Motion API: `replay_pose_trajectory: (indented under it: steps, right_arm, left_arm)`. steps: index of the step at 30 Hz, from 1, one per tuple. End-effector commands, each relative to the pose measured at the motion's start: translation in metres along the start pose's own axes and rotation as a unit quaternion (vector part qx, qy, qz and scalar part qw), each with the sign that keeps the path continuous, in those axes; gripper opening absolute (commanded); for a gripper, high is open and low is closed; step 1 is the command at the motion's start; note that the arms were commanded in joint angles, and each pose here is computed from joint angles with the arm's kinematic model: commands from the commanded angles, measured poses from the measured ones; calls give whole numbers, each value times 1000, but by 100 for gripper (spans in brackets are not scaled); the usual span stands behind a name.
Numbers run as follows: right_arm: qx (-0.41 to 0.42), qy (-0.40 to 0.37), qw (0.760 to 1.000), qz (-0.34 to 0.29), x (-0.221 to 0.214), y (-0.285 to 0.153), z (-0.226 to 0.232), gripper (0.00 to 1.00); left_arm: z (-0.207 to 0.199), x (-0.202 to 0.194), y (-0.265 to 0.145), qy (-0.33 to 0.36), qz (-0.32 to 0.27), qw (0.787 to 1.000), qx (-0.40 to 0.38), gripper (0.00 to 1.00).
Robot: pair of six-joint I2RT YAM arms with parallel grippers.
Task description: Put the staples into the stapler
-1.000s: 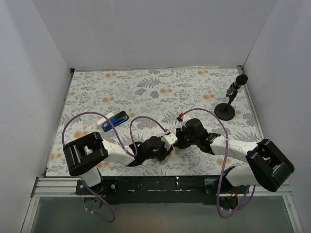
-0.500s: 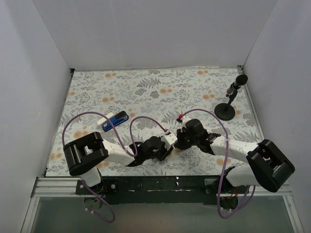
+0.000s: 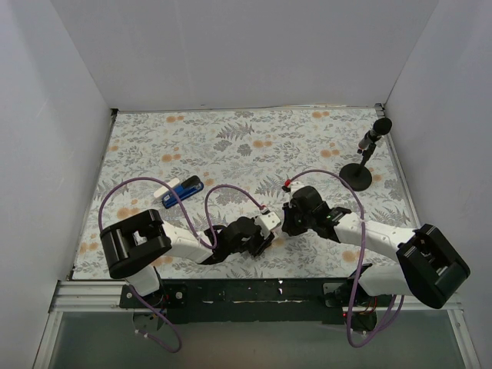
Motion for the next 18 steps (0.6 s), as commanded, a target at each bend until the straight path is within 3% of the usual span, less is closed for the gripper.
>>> replay_pose_trajectory:
  steps: [1,6,9,14,18]
  right_arm:
    - [-46,-4,999,-12,12,-8,-13,1]
    - [-42,-2,999,-16,15,-8,-11,1]
    - [-4,-3,1000,-28,20,-11,2,1]
    - [70,-8,996,-55,30,-11,27,18]
    - [65,-8,997,-47,29,-3,25,20]
  left_arm:
    - [4,-29,-12,0,44,999,7,36]
    - [5,-29,-15,1,42,999,8,45]
    - [4,-30,-14,0,42,999,4,45]
    - [2,-31,-13,-1,44,999,2,43]
    - [2,-31,-13,0,45,999,1,38]
Point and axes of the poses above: each gripper's point midway between its finger pads, its own y axis out along the fingers, its own z axis along the line the jaws close on, x = y × z, the point moved 1 cm from there along -y, back along the fingers, and after that the axes turned 4 degrees about -y, right-handed, at the moved point
